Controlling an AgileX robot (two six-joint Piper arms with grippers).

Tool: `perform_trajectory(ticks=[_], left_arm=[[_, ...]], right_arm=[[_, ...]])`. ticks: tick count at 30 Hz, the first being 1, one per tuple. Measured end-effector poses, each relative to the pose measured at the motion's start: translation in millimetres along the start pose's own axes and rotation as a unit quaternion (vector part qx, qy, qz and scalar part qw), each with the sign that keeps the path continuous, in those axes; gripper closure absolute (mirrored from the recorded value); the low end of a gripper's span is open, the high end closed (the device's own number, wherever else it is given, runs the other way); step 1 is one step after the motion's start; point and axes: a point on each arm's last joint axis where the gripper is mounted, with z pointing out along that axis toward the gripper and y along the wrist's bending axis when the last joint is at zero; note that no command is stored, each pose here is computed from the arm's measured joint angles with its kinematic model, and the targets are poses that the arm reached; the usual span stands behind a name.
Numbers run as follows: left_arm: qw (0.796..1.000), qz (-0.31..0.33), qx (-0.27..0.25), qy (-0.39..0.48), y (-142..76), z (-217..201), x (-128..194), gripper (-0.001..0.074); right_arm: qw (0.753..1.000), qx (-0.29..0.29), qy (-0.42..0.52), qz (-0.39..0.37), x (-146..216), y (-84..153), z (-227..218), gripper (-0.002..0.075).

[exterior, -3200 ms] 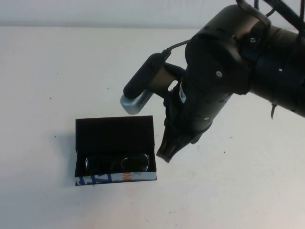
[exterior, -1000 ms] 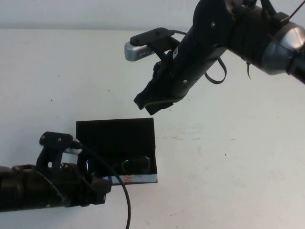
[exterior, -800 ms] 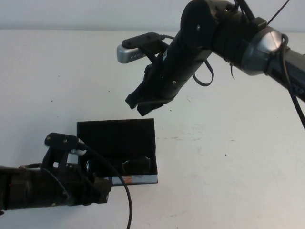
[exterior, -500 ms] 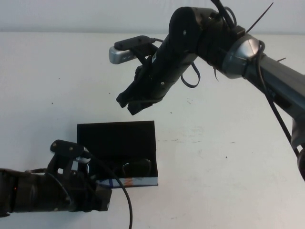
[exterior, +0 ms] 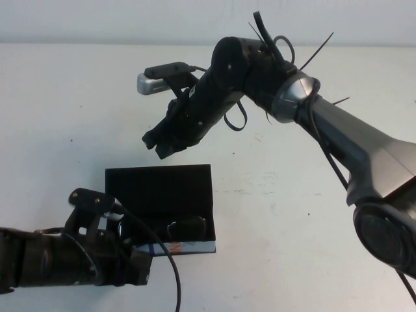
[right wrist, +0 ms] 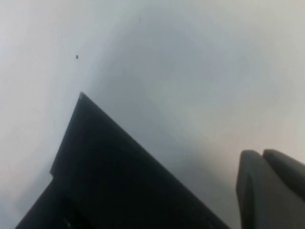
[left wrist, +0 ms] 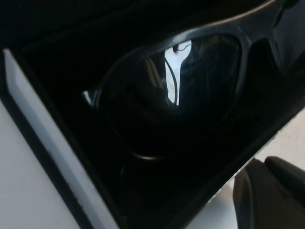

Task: Return glasses to glasses case
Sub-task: Close the glasses case

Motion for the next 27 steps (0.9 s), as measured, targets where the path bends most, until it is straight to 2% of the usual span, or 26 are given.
perform_trajectory(ticks=[9, 19, 27], left_arm=[[1.0, 0.0, -0.001, 0.0, 0, 0, 0, 0.0735], [1.0, 0.0, -0.004, 0.001, 1, 0, 0, 0.0735], [1.0, 0.0, -0.007, 0.001, 1, 0, 0, 0.0735]], right_arm=[[0.999, -0.016, 0.047, -0.002, 7, -1, 8, 0.0738], [0.999, -0.024, 0.027, -0.006, -3, 7, -7, 0.0737], [0.999, 0.007, 0.041, -0.013, 0, 2, -3, 0.0737]])
